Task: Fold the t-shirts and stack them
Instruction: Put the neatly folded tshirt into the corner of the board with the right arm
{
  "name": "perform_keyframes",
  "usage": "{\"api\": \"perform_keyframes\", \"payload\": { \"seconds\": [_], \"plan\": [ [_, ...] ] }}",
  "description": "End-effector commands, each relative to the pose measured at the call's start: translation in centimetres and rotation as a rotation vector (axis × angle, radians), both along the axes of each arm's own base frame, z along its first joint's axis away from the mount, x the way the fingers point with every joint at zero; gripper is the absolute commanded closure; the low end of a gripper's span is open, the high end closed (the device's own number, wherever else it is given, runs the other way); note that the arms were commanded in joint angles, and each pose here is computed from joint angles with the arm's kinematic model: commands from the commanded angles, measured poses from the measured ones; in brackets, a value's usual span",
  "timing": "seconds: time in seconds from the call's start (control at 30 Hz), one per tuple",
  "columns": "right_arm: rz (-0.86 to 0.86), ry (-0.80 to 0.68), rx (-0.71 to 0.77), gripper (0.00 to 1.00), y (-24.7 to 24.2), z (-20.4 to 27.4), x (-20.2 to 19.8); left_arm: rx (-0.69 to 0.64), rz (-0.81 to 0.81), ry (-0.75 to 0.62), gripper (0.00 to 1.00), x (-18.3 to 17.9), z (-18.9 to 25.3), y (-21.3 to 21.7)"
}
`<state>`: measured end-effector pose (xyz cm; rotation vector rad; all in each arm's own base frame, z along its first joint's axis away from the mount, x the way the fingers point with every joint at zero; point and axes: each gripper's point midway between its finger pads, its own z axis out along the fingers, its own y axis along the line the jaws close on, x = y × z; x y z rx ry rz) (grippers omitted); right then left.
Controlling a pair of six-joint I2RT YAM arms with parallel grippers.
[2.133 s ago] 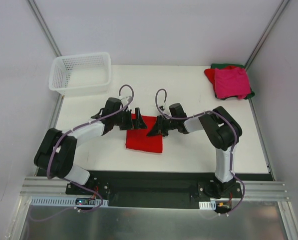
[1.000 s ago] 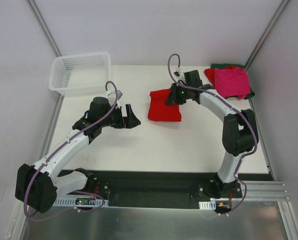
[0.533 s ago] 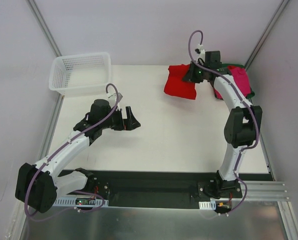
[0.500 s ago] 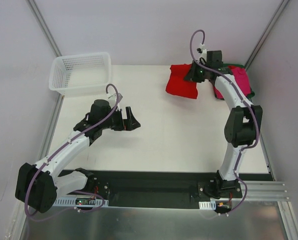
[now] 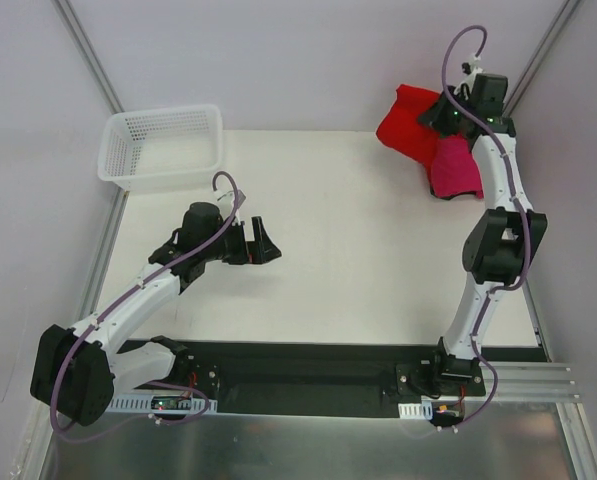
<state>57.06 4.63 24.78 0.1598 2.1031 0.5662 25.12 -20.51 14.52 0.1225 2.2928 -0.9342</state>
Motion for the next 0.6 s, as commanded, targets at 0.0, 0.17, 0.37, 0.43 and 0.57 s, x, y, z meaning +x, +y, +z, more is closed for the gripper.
{"api": "perform_keyframes", "payload": {
  "seconds": [0.0,0.17,0.37,0.43,0.57],
  "plan": [
    [-0.021,-0.258,0.067,0.99,-1.2,11.3,0.8,-0.029,0.013,-0.036,0.01,0.6,0.9,-0.1],
    [-0.156,-0.277,0.076,0.99,-6.6,11.8,0.7,-0.034,0.013,-0.041,0.01,0.5,1.2,-0.1],
    [-0.295,-0.265,0.098,0.99,-11.4,8.8,-0.2,-0.032,0.012,-0.040,0.01,0.6,1.1,-0.1],
    [-0.331,-0.281,0.098,0.99,-12.7,8.5,-0.1,-0.031,0.009,-0.035,0.01,0.7,1.0,-0.2],
    [-0.368,-0.278,0.128,0.99,-14.1,7.5,0.4,-0.028,0.010,-0.032,0.01,0.8,0.8,-0.2]
  ]
}}
